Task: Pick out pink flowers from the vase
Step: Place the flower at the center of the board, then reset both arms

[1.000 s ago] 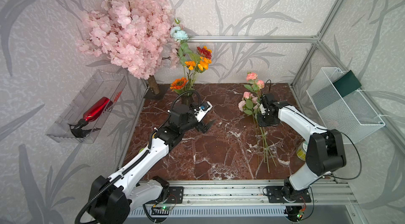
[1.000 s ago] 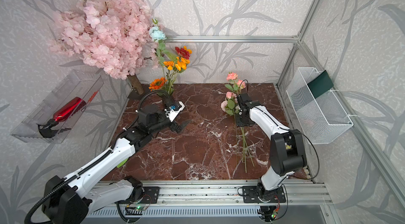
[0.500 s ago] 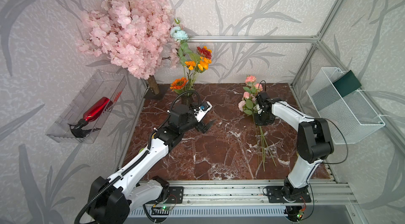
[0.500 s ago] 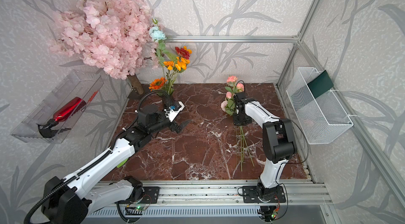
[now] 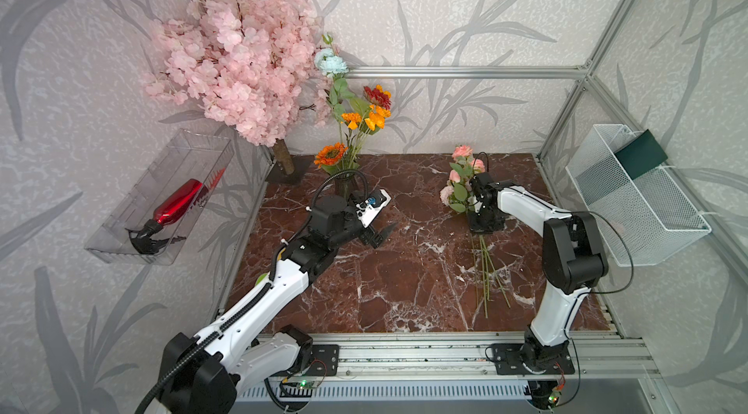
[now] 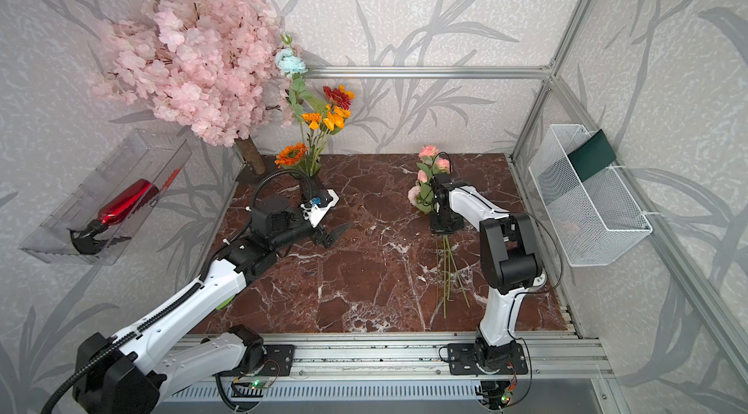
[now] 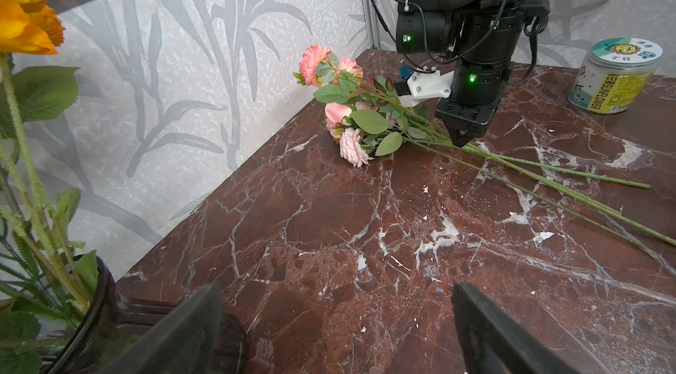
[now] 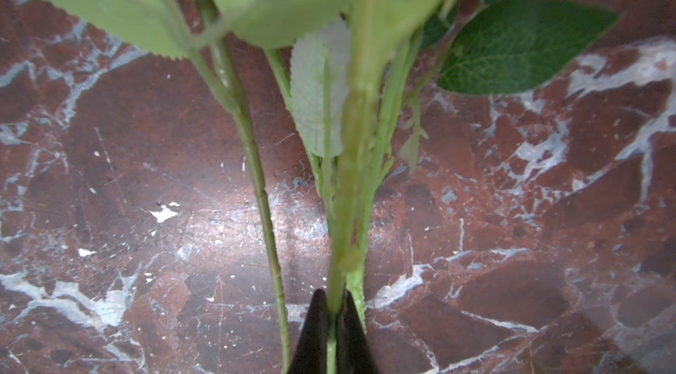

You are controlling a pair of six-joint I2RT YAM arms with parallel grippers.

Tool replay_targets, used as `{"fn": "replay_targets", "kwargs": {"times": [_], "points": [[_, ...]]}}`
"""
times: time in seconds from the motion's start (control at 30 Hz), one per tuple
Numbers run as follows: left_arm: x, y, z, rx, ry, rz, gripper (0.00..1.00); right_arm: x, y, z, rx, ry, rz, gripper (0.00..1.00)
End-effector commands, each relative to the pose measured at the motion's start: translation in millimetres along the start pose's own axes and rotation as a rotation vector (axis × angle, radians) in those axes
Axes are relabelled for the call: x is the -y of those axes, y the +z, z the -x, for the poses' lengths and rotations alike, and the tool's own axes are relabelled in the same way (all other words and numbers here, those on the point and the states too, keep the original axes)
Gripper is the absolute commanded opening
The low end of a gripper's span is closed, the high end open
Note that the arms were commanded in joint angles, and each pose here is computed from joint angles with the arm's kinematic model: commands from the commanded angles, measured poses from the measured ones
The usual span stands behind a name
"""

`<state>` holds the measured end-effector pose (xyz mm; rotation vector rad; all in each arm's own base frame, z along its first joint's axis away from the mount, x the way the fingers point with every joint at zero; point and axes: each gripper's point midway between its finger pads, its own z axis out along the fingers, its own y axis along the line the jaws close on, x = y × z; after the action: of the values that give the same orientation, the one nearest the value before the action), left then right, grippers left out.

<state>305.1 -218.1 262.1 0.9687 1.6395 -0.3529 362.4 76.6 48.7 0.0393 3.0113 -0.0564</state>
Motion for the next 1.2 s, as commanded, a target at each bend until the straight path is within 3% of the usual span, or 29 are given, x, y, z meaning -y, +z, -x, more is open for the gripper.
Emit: {"fn": "replay_targets", "kwargs": {"times": [0.0, 0.23, 0.47, 0.73, 0.93, 1.0, 1.17], "points": [[3.6, -2.7, 6.4, 0.022, 0.028, -0.017, 0.99, -1.9, -0.6, 2.6, -0.002, 0.013, 0.005, 0.06], [4.2, -4.1, 6.2, 0.023, 0.031, -0.017, 0.99, -3.8, 2.0, 2.2, -0.002, 0.009, 0.006, 0.18], [4.7, -2.4, 5.3, 0.022, 0.029, -0.020, 0.99, -4.5, -4.2, 3.2, 0.017, 0.005, 0.010, 0.23], [4.3, -2.8, 6.0, 0.023, 0.028, -0.018, 0.99, -11.4, -46.3, 13.0, 0.115, -0.003, 0.051, 0.39], [4.2, -3.6, 7.7, 0.028, 0.016, -0.018, 0.99, -14.6, -129.8, 21.0, 0.266, -0.041, 0.053, 0.61], [-4.5, -6.1, 6.5, 0.017, 0.001, 0.033, 0.99, -14.3, -152.2, 17.9, 0.315, -0.045, 0.081, 0.99], [-46.4, -30.5, -0.7, -0.045, -0.219, 0.281, 0.99, -7.6, -176.3, -0.1, 0.429, -0.056, 0.126, 0.99]]}}
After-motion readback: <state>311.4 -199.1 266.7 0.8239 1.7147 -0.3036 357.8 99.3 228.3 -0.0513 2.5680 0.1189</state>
